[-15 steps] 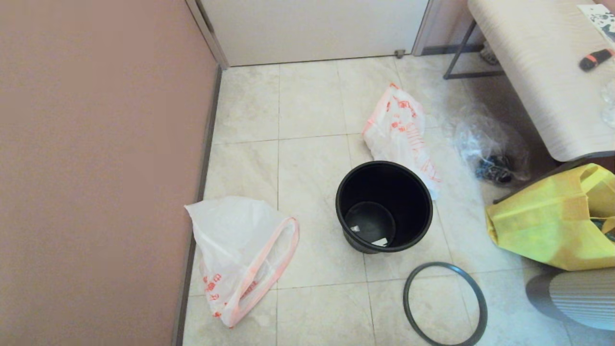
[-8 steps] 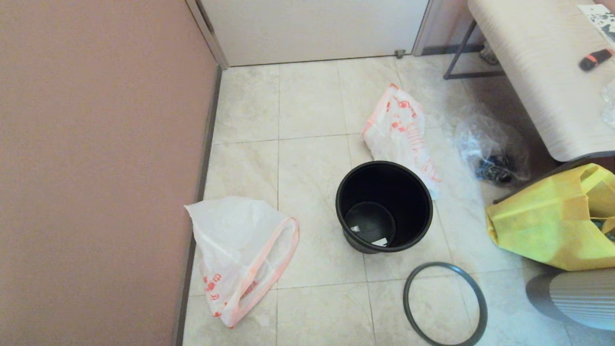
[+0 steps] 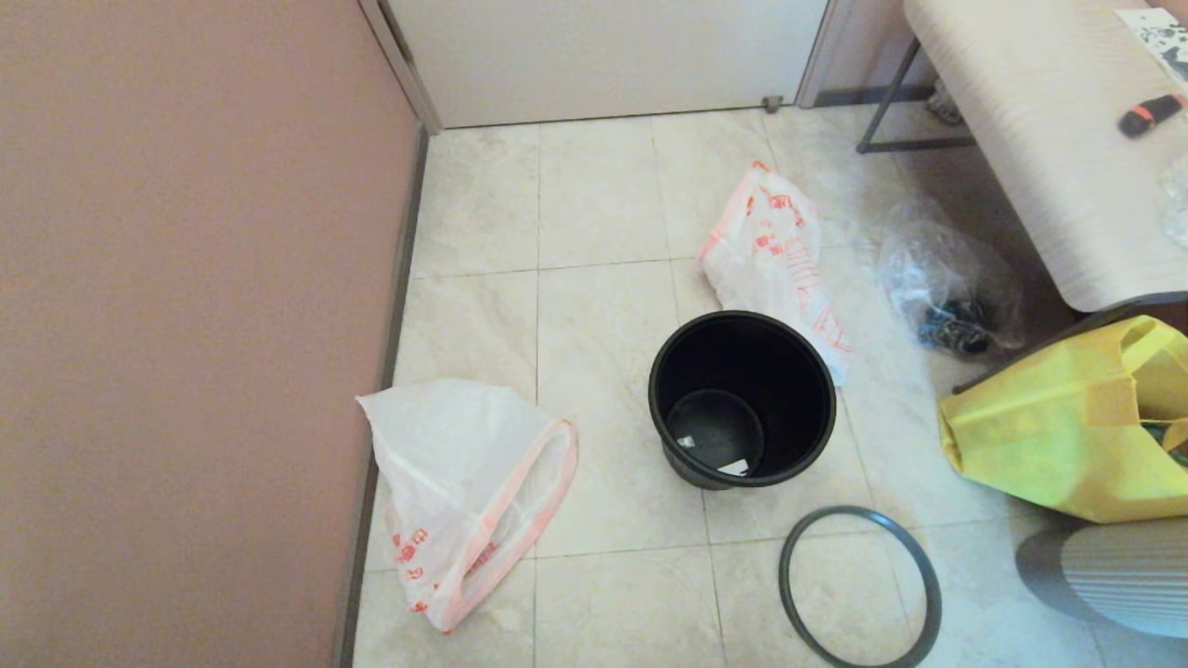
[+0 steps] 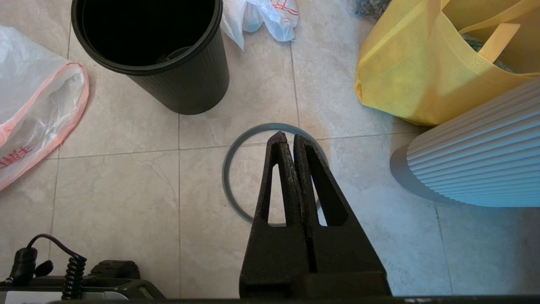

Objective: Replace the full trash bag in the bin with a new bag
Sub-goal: Pick up a new trash bag

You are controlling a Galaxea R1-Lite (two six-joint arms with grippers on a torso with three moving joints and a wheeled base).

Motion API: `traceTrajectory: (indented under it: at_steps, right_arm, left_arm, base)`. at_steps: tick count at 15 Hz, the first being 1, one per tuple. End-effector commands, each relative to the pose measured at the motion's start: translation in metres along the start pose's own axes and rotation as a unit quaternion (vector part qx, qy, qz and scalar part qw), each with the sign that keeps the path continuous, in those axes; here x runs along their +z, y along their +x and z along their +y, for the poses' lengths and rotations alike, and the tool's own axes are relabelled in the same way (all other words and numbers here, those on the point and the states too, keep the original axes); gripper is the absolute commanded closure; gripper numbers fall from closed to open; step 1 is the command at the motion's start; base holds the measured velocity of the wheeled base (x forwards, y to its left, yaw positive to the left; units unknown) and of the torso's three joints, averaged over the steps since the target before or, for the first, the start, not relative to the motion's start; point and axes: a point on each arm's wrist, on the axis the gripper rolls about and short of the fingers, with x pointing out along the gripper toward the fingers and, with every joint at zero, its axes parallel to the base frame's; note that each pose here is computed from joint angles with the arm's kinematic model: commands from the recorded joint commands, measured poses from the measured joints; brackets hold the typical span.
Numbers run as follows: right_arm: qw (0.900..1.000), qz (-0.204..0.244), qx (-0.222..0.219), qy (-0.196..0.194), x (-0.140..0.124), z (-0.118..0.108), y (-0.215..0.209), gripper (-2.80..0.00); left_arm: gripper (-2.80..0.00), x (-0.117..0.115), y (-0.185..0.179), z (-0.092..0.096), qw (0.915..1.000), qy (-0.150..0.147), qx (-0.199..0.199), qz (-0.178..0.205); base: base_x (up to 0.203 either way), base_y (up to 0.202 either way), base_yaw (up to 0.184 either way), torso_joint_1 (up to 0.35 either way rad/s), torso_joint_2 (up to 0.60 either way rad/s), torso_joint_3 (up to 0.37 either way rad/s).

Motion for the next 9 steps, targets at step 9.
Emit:
traceTrajectory:
  at_steps: [9]
  right_arm:
    - [1.0,0.001,0.0,0.0,0.0,0.0,0.0,0.0]
  left_arm:
    - [0.0,0.056,0.013,0.002,0.9994,-0.024,0.021,0.017]
  base:
    - [0.0,0.0,0.0,0.0,0.0,0.0]
